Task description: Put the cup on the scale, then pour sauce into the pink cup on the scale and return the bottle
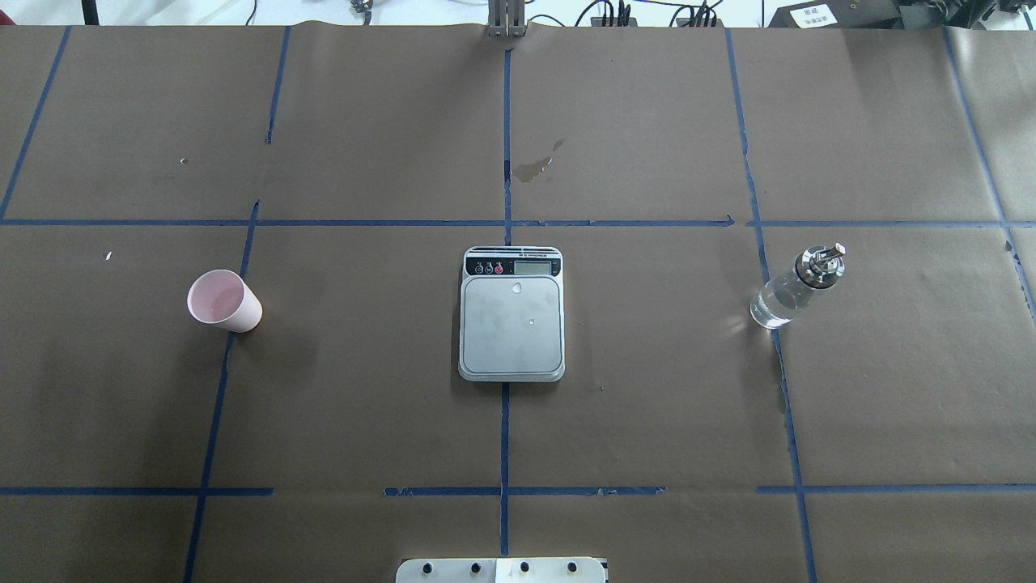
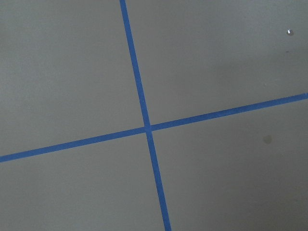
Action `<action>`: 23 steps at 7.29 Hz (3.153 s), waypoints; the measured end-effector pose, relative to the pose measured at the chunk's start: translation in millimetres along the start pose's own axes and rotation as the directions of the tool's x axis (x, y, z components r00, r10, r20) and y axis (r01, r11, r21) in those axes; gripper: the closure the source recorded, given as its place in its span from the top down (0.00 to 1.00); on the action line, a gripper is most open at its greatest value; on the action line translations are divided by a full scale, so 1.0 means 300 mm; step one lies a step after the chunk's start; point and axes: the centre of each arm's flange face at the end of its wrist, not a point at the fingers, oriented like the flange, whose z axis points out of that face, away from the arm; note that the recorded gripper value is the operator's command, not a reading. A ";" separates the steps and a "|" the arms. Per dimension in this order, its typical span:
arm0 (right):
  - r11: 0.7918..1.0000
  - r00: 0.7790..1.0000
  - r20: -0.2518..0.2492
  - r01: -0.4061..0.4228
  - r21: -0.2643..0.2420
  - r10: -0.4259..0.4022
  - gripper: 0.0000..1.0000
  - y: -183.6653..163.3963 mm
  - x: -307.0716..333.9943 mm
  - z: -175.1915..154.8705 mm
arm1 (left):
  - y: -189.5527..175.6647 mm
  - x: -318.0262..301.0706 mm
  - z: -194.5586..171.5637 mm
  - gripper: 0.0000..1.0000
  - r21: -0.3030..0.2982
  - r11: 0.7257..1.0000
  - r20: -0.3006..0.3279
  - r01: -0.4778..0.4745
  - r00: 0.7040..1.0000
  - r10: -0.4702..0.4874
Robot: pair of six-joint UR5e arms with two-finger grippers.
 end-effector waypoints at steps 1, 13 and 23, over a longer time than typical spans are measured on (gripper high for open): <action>1.000 1.000 0.000 0.000 0.001 0.000 1.00 0.000 -0.001 -0.001 | -0.002 0.003 -0.002 1.00 0.002 1.000 0.000 -0.002 1.000 0.002; 0.989 0.989 0.067 0.127 0.081 -0.132 1.00 -0.029 -0.134 -0.001 | -0.023 0.815 0.228 1.00 -0.050 0.995 -0.287 0.091 0.953 -0.101; 0.983 0.983 0.068 0.165 0.077 -0.171 1.00 -0.034 -0.168 0.042 | 0.004 1.134 0.485 0.00 -0.108 0.977 -0.208 0.184 0.957 -0.203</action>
